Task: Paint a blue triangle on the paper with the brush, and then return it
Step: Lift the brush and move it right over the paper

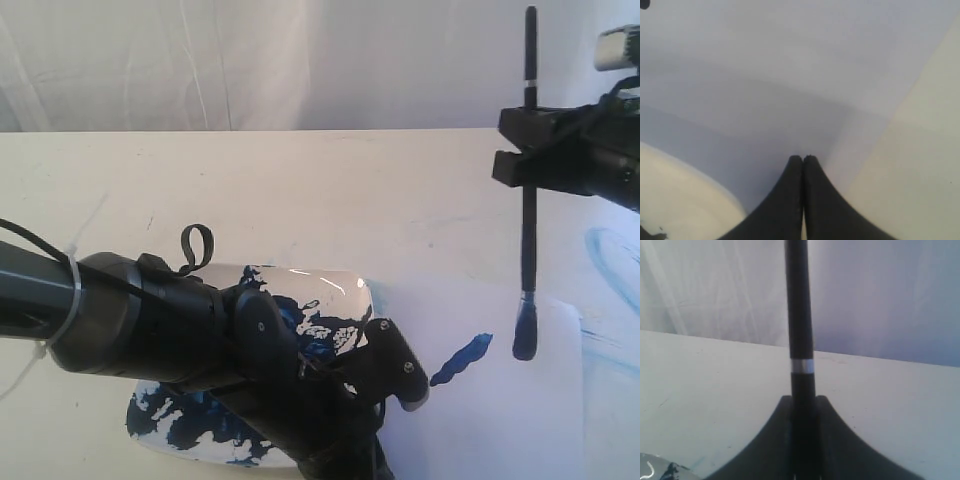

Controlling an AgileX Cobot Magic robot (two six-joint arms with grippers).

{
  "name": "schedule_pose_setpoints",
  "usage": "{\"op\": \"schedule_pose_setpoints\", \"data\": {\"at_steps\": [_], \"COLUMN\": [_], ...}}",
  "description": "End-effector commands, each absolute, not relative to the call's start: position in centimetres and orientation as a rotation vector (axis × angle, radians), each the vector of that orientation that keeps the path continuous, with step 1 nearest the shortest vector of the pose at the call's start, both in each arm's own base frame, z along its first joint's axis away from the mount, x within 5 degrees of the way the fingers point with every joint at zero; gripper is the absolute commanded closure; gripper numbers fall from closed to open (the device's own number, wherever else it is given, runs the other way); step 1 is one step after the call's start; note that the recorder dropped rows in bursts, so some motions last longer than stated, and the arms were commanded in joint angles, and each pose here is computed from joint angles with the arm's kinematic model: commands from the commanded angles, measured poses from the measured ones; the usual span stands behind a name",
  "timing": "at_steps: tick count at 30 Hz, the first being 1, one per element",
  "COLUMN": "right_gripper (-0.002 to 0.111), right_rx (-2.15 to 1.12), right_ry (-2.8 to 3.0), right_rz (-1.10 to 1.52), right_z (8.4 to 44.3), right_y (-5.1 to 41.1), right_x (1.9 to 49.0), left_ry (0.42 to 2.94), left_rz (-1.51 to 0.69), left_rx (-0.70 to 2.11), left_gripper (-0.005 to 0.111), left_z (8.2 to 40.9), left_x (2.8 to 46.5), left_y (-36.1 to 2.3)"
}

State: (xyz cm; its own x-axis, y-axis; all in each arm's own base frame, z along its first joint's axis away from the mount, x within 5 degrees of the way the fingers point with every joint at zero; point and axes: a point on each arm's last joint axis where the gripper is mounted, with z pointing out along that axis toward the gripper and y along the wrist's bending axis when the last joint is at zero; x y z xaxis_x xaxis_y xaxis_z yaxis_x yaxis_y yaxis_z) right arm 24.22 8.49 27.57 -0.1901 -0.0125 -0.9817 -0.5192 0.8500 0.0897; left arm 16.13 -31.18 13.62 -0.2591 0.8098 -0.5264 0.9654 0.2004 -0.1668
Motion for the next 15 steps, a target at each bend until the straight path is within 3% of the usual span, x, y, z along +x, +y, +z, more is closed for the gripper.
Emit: {"op": "schedule_pose_setpoints", "data": {"at_steps": [1, 15], "right_gripper": [0.108, 0.108], "right_rx": [-0.26, -0.23], "right_ry": [1.699, 1.838], "right_rz": [0.478, 0.433], "right_z": [29.1, 25.4], "right_y": [7.5, 7.7], "right_x": [23.4, 25.8], "left_ry": [2.179, 2.183], "left_rz": [-0.678, -0.682], "left_rx": [1.701, 1.692], "left_gripper": [0.107, 0.107], "left_z": [13.0, 13.0], "left_x": [15.7, 15.7], "left_y": [-30.8, -30.9]}}
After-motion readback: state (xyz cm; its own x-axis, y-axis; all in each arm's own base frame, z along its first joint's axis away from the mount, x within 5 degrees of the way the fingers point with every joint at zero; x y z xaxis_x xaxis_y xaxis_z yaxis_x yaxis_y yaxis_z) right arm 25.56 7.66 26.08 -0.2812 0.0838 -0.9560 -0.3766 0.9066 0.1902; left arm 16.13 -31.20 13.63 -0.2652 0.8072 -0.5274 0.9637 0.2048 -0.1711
